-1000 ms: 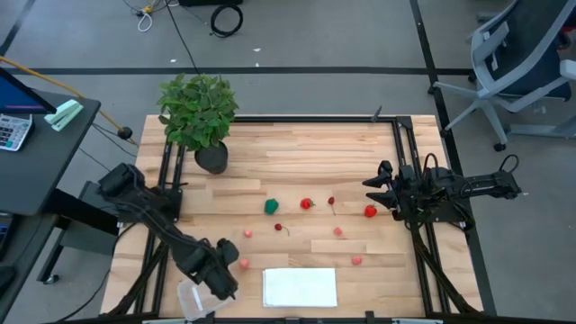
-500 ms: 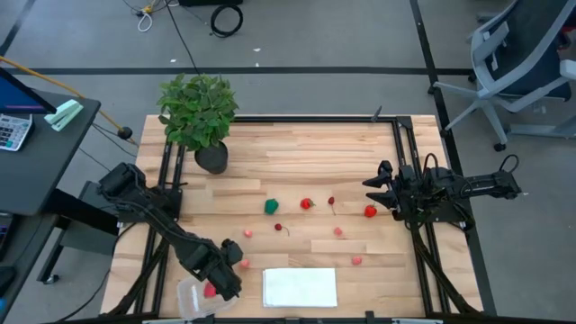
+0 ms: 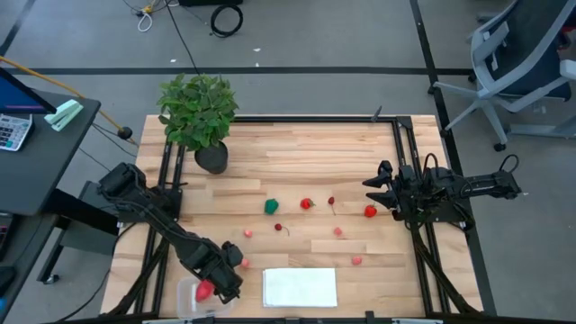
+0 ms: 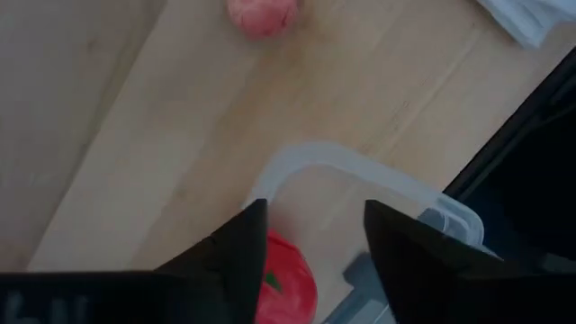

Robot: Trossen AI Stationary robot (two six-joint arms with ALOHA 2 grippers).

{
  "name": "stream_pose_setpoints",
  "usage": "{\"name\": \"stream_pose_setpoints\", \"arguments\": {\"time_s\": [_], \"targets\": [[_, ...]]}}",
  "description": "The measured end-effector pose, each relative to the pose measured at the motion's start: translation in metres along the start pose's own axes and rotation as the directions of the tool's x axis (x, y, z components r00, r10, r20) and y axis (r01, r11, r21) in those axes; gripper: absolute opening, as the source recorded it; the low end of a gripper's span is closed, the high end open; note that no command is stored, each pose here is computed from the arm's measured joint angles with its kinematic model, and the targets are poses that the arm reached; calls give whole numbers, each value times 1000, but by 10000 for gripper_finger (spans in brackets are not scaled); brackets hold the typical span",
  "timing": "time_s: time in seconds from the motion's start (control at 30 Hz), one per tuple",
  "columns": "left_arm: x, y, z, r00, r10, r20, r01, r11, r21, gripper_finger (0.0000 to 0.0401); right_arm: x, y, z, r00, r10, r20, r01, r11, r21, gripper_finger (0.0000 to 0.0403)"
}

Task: Pick and placing Produce into tupperware
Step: Move the transparent bin to the middle left of the table

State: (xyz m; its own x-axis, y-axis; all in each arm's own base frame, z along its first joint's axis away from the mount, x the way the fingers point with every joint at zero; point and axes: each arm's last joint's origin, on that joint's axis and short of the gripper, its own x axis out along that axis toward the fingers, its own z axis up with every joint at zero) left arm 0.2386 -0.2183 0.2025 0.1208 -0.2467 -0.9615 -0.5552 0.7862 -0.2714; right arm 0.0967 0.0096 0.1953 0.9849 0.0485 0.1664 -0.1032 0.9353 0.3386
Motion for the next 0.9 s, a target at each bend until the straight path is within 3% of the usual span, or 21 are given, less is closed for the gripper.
{"name": "stream_pose_setpoints", "arguments": {"time_s": [0.27, 0.47, 0.6, 0.9], "targets": [[-7, -8, -2, 998, -42, -44, 41, 999, -33, 14, 0, 0, 0, 1000, 0, 0, 0, 1000, -1, 206], [7, -7, -2, 999, 12, -43, -14, 999, -45, 9, 0, 0, 0, 1000, 0, 0, 0, 1000, -1, 206], [28, -6, 3, 996, 72, -49, -77, 991, -105, 6, 0, 0, 0, 1000, 1, 1, -1, 1000, 1, 206], [38, -3, 15, 994, 104, -24, -106, 989, -105, 5, 0, 0, 1, 1000, 4, 12, -4, 1000, 1, 206]]}}
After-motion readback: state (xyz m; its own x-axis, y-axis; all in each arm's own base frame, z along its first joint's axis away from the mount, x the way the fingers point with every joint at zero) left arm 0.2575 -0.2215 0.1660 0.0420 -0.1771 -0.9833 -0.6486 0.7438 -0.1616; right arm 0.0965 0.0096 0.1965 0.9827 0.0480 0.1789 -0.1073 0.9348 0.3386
